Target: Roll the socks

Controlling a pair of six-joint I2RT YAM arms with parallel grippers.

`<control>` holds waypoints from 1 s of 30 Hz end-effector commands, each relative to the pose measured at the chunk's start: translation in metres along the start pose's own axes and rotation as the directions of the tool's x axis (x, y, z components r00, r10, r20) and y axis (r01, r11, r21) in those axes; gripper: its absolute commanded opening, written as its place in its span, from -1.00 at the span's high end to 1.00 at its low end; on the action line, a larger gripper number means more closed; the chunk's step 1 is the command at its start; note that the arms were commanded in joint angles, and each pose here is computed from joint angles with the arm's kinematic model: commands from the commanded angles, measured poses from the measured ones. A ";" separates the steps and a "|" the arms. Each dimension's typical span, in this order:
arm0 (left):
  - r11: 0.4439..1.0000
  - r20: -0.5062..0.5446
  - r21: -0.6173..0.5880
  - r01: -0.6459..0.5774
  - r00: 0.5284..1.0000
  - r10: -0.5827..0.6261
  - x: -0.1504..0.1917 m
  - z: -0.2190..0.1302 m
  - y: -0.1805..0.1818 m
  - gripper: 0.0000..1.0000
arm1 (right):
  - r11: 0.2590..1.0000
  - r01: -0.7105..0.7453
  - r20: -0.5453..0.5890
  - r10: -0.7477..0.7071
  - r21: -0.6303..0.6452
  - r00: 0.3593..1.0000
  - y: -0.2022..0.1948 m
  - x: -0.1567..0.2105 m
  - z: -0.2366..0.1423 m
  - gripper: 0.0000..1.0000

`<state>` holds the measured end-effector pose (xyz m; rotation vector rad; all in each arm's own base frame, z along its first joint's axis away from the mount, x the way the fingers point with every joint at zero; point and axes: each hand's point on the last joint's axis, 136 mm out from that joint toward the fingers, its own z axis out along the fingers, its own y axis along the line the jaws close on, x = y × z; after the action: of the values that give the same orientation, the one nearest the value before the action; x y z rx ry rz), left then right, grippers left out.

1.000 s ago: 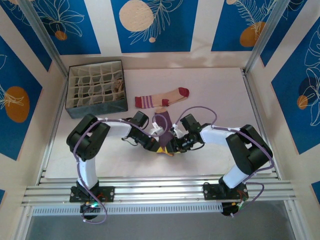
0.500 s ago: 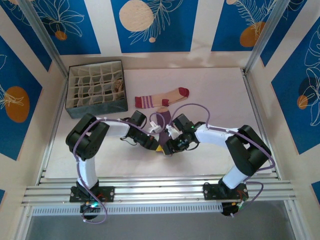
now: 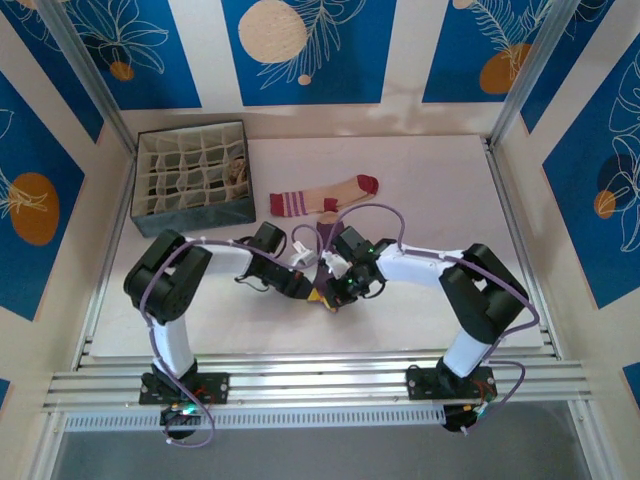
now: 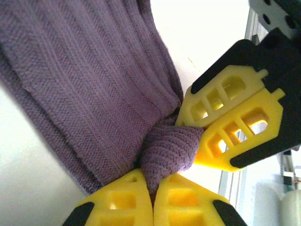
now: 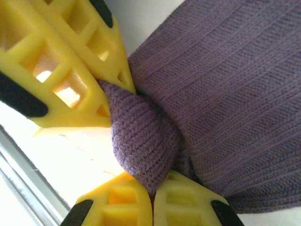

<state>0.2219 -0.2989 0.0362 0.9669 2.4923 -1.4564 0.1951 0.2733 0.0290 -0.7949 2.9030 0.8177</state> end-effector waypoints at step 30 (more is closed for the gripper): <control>0.737 0.052 -0.323 -0.594 0.766 0.640 -0.018 -0.008 -0.027 0.52 | 0.955 -0.248 -0.350 0.180 -0.161 0.919 0.011 0.024 0.009 0.97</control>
<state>0.2120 -0.2998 0.0621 1.3968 1.9191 -0.8843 0.1750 0.2792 0.0289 -0.6864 3.2385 1.1611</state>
